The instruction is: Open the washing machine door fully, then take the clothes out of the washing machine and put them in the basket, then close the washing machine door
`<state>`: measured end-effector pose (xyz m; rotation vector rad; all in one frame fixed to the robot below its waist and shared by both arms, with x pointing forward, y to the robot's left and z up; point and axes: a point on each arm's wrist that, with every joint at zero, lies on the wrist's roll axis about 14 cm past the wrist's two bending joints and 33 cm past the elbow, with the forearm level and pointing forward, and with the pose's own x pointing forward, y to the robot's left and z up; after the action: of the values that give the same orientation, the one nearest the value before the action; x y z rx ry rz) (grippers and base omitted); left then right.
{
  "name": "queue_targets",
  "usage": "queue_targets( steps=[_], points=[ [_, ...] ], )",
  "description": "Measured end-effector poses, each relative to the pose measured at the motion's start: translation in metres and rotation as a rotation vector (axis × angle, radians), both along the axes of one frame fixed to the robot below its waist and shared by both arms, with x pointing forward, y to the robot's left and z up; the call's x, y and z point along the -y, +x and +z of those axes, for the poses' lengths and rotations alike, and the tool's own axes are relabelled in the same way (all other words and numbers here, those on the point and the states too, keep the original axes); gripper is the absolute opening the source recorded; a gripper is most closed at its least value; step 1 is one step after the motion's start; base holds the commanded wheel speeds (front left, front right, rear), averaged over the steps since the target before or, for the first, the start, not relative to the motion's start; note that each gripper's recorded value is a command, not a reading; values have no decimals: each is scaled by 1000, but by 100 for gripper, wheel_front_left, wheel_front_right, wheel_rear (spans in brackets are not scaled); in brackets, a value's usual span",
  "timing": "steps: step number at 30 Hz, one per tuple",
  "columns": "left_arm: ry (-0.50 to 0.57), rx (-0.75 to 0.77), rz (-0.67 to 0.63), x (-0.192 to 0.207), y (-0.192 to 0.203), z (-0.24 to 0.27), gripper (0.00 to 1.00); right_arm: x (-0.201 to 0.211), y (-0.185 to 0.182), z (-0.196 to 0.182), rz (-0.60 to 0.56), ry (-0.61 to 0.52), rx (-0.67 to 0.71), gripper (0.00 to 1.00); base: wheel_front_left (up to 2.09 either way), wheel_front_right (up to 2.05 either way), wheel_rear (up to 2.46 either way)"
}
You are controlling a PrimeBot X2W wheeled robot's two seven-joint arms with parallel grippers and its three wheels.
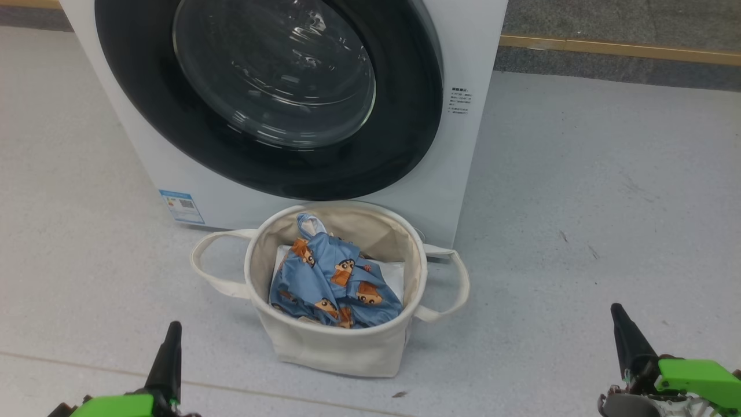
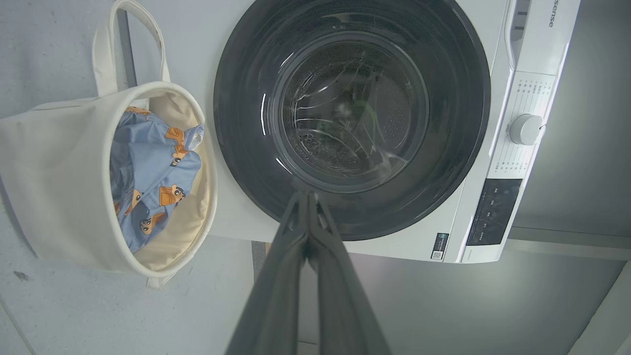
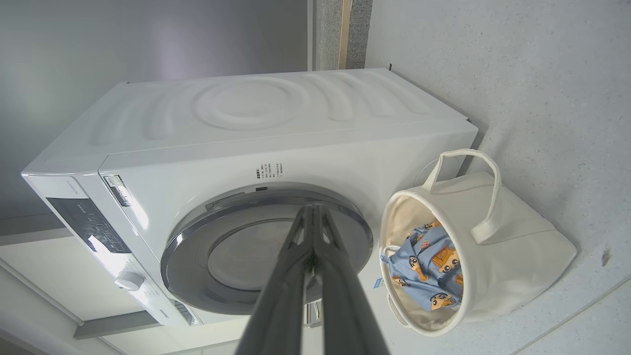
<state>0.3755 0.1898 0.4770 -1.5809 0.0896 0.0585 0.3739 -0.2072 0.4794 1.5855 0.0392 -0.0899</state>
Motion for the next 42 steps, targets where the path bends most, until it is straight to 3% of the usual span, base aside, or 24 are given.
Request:
queue_targets(
  steps=[42],
  points=[
    [0,0,0,0,0,0,0,0,0,0,1,-2,0,0,0,0,0]
  ],
)
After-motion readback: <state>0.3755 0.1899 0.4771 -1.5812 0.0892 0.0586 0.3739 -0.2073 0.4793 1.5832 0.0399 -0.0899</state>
